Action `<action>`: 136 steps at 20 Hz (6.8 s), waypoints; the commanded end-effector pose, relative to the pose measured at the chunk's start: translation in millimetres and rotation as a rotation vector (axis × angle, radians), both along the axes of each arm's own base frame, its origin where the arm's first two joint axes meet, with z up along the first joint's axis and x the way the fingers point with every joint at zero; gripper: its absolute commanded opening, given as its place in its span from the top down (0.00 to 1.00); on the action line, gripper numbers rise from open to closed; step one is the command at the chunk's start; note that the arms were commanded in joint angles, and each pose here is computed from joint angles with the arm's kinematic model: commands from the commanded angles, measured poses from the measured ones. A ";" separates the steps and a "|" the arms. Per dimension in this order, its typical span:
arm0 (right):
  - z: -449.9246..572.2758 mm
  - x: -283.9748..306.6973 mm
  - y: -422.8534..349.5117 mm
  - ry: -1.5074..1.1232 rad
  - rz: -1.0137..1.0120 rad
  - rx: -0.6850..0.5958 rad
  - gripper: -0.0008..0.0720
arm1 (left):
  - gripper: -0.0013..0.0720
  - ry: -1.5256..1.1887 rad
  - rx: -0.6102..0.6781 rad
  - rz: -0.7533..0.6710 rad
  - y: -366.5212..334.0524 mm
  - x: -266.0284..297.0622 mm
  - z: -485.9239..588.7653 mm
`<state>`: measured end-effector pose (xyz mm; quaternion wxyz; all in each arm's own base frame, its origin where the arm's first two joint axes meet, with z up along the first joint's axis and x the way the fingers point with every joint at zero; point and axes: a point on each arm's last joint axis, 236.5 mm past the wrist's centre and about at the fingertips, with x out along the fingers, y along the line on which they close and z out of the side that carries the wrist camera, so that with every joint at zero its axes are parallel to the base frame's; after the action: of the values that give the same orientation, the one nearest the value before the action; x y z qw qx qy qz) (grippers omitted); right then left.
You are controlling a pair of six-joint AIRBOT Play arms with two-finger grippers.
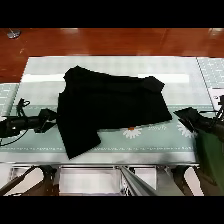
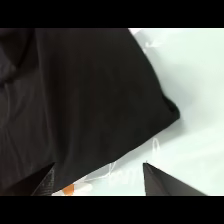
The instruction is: Fold the shirts.
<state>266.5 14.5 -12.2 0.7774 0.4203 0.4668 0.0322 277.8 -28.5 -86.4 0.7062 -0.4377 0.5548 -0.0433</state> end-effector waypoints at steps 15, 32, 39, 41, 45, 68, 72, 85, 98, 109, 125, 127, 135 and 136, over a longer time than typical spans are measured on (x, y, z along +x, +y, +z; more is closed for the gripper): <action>-63.8 -45.1 -45.8 0.315 -0.076 -0.166 0.12 | 0.95 -0.031 -0.020 -0.245 -39.8 -9.3 0.2; -92.2 73.8 46.5 0.322 0.200 -0.027 0.78 | 0.95 -0.043 -0.030 -0.227 -40.8 -4.9 2.9; 48.5 135.7 30.1 0.045 0.327 -0.235 0.95 | 0.95 -0.563 -0.057 -0.092 -31.3 101.4 185.7; 153.5 166.5 22.1 -0.196 0.276 -0.322 0.95 | 0.95 -0.837 -0.024 -0.053 -25.0 122.2 300.4; 370.3 136.8 11.3 -0.642 0.181 -0.552 0.95 | 0.95 -1.274 0.228 -0.070 -22.8 95.3 494.3; 387.5 -75.6 8.3 -0.520 0.169 -0.740 0.95 | 0.95 -1.044 0.685 -0.030 -9.6 -39.1 474.7; 297.5 29.0 4.4 -0.387 0.249 -0.638 0.95 | 0.95 -0.858 0.524 -0.051 12.4 42.9 367.4; 55.9 280.7 5.4 -0.105 0.235 -0.247 0.95 | 0.95 -0.551 0.335 0.011 -12.8 250.1 145.0; -4.5 214.0 -9.4 0.207 0.500 -0.279 0.95 | 0.95 -0.179 0.224 -0.278 -16.7 171.9 63.8; -58.8 178.9 3.5 0.423 0.560 -0.203 0.95 | 0.95 0.087 0.122 -0.355 -24.7 128.8 2.7; 53.3 168.0 -82.9 0.063 0.165 -0.372 0.13 | 0.03 0.095 0.151 -0.099 80.4 46.7 55.7; 41.4 132.3 -59.8 0.027 0.091 -0.293 0.14 | 0.03 0.126 0.121 0.075 88.5 11.3 31.7; -13.0 21.1 18.5 0.031 0.060 -0.093 0.14 | 0.03 0.133 -0.111 0.147 15.3 -48.2 -9.2; -13.1 18.5 21.6 0.039 0.071 -0.082 0.14 | 0.03 0.142 -0.115 0.126 7.9 -52.2 -12.2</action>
<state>307.2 19.6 -14.3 0.7972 0.3534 0.4890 0.0205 240.5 -1.4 -86.4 0.6529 -0.5070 0.5627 0.0054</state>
